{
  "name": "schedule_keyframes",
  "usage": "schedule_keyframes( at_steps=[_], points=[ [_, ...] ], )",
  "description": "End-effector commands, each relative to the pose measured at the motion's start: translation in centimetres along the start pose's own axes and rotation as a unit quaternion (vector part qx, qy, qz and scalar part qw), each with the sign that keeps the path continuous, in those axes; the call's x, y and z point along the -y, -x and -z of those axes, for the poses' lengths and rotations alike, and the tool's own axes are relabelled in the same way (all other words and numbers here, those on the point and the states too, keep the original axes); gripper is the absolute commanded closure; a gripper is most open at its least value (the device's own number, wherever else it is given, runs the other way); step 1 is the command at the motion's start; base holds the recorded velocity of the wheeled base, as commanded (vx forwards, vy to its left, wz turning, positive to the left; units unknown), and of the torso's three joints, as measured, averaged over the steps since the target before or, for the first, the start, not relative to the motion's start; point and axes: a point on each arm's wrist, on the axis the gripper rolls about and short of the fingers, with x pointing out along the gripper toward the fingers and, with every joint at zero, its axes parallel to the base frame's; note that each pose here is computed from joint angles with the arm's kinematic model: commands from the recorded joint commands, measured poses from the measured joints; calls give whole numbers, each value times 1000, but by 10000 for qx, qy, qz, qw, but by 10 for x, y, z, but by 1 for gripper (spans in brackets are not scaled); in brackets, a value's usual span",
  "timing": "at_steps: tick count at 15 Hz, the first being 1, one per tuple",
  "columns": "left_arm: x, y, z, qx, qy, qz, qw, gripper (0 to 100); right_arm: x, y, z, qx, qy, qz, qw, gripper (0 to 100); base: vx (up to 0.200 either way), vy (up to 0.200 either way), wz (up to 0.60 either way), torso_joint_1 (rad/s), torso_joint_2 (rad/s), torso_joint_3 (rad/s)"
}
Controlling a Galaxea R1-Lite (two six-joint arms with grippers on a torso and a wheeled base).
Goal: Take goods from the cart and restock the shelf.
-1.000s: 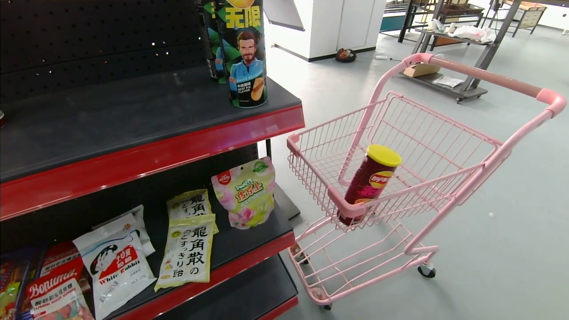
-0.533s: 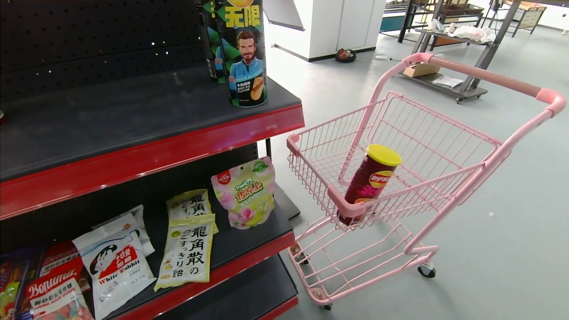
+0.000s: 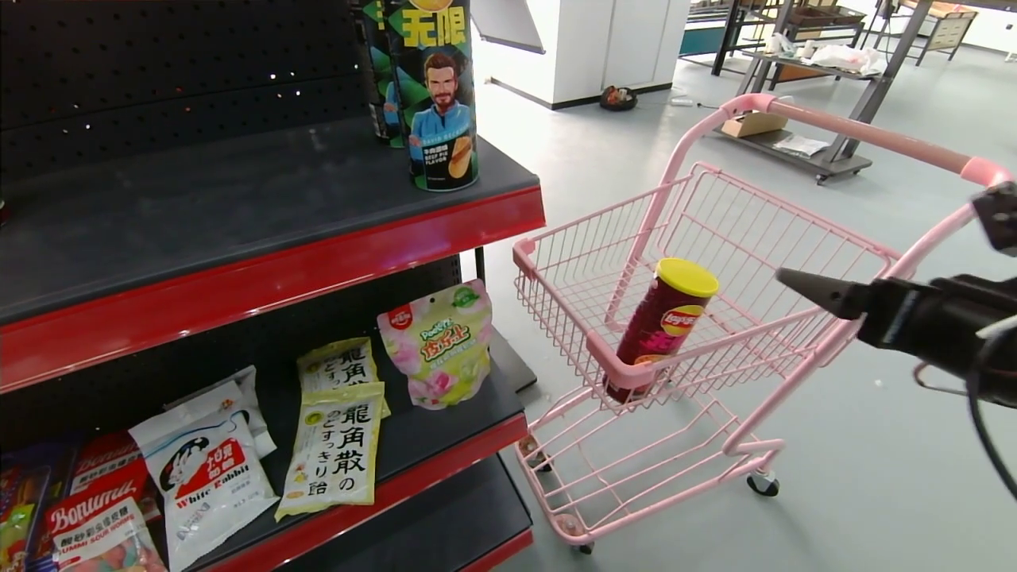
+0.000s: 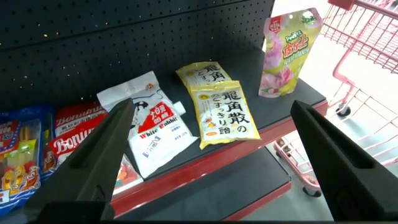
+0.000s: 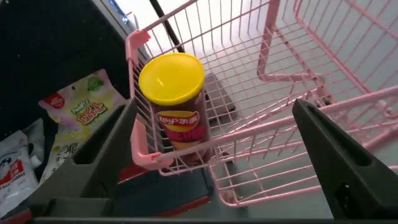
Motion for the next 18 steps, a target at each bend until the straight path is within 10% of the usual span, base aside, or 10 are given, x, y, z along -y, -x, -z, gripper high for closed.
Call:
schedule_keyframes(
  at_steps=[1, 18],
  points=[
    [0, 0, 0, -6, 0, 3, 10000, 0, -10, -63, 35, -721, 1, -263, 9971, 0, 0, 0, 0, 0, 0, 0],
    [0, 0, 0, -6, 0, 3, 10000, 0, -15, -128, 62, -843, 80, -372, 9957, 0, 0, 0, 0, 0, 0, 0]
  ],
)
